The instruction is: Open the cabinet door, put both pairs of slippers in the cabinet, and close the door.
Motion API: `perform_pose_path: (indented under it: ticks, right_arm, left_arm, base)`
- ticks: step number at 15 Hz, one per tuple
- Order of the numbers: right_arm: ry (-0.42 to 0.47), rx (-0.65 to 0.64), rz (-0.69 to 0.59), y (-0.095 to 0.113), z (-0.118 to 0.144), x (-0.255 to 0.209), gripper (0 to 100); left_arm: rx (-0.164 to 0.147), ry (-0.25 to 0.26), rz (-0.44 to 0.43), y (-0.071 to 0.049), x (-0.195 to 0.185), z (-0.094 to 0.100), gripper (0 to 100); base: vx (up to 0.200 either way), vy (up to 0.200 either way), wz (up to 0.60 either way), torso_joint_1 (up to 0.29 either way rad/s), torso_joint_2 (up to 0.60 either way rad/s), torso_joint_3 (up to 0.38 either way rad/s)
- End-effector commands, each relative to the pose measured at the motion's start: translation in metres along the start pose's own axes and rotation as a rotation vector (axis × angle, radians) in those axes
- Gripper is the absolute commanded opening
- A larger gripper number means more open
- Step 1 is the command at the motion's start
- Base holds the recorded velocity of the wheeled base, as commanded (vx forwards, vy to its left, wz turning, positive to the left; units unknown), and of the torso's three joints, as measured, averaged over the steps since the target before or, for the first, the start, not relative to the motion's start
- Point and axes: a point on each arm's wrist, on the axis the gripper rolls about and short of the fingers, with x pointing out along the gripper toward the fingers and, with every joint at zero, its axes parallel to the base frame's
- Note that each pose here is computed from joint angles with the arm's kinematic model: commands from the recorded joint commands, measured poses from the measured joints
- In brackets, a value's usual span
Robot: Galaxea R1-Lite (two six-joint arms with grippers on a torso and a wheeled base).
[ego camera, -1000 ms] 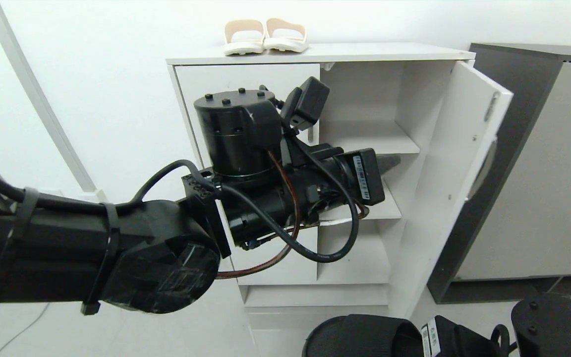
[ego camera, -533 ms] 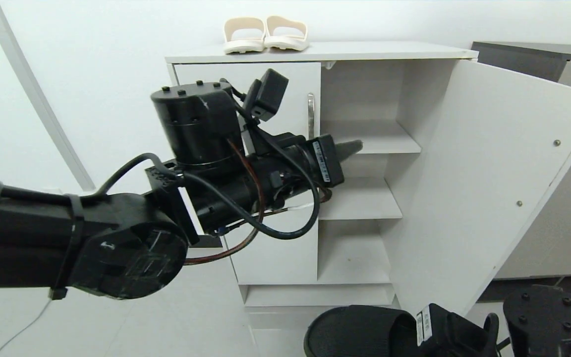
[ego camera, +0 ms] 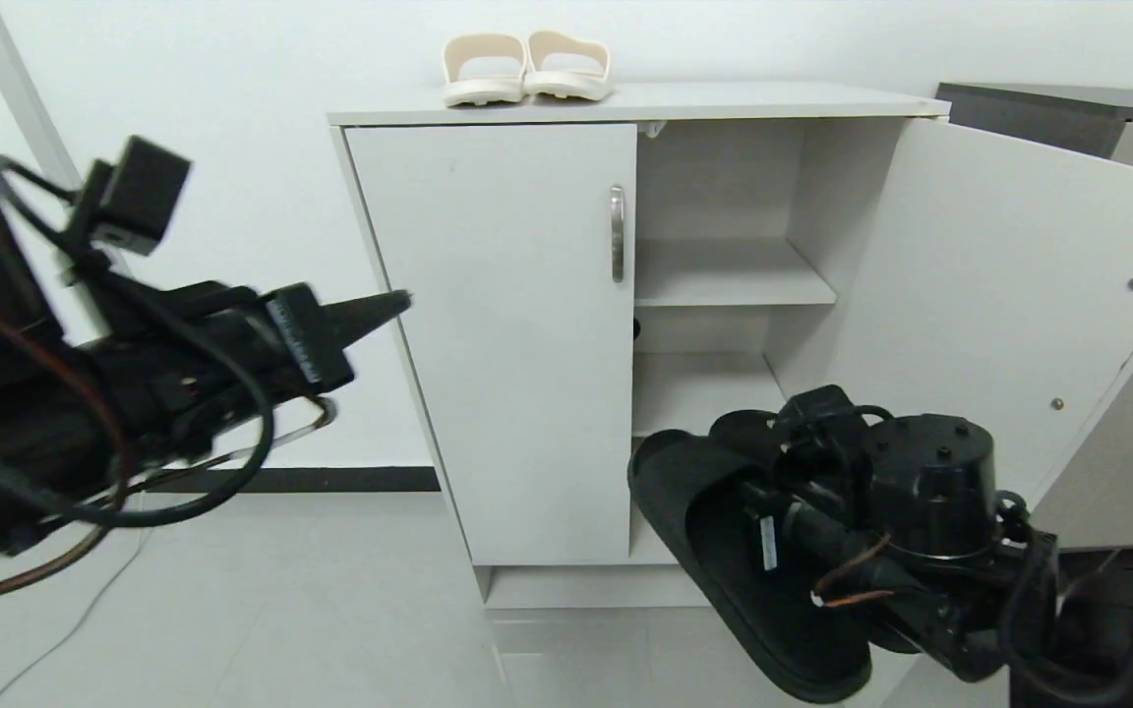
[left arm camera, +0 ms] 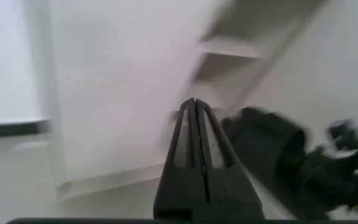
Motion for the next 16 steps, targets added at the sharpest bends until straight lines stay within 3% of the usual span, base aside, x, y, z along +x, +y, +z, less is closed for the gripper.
perform_pose_path:
  ticks: [1,2,3,4,6,7,9,11,12,14,16]
  right_arm:
    - [0.001,0.026,-0.133,-0.001,-0.002,0.037,0]
    - [-0.009,0.032,-0.159,-0.003,0.000,0.040,0]
    - [-0.010,0.032,-0.164,-0.003,0.000,0.040,0]
    - [-0.010,0.031,-0.165,-0.003,0.000,0.040,0]
    - [-0.007,0.029,-0.169,-0.003,-0.001,0.040,0]
    - [-0.010,0.028,-0.164,-0.002,0.000,0.038,0]
    - [-0.006,0.026,-0.168,-0.003,-0.002,0.038,0]
    - [0.001,0.022,-0.167,-0.002,-0.004,0.038,0]
    - [0.003,0.021,-0.168,-0.003,-0.005,0.038,0]
    - [0.005,0.021,-0.169,-0.003,-0.005,0.038,0]
    - [0.006,0.020,-0.166,-0.002,-0.005,0.038,0]
  left_arm:
    - [0.103,-0.086,0.377,0.017,-0.115,-0.017,0]
    - [0.117,-0.120,0.483,0.017,-0.144,-0.026,0]
    - [0.124,-0.131,0.529,0.016,-0.156,-0.031,0]
    - [0.143,-0.140,0.617,0.013,-0.185,-0.048,0]
    - [0.156,-0.117,0.696,0.011,-0.219,-0.086,0]
    - [0.152,-0.110,0.781,0.015,-0.233,-0.127,0]
    - [0.182,-0.090,0.833,0.022,-0.235,-0.160,0]
    - [0.183,-0.066,0.777,0.029,-0.230,-0.175,0]
    - [0.192,-0.085,0.680,0.028,-0.227,-0.175,0]
    - [0.192,-0.048,0.521,0.026,-0.225,-0.176,0]
    - [0.209,-0.049,0.437,0.026,-0.227,-0.177,0]
  base:
    - [0.000,0.000,0.00,0.000,0.00,0.000]
    - [0.000,0.000,0.00,0.000,0.00,0.000]
    - [0.000,0.000,0.00,0.000,0.00,0.000]
    - [0.000,0.000,0.00,0.000,0.00,0.000]
    - [0.000,0.000,0.00,0.000,0.00,0.000]
    - [0.000,0.000,0.00,0.000,0.00,0.000]
    - [0.000,0.000,0.00,0.000,0.00,0.000]
    - [0.000,0.000,0.00,0.000,0.00,0.000]
    - [0.000,0.000,0.00,0.000,0.00,0.000]
    - [0.000,0.000,0.00,0.000,0.00,0.000]
    - [0.000,0.000,0.00,0.000,0.00,0.000]
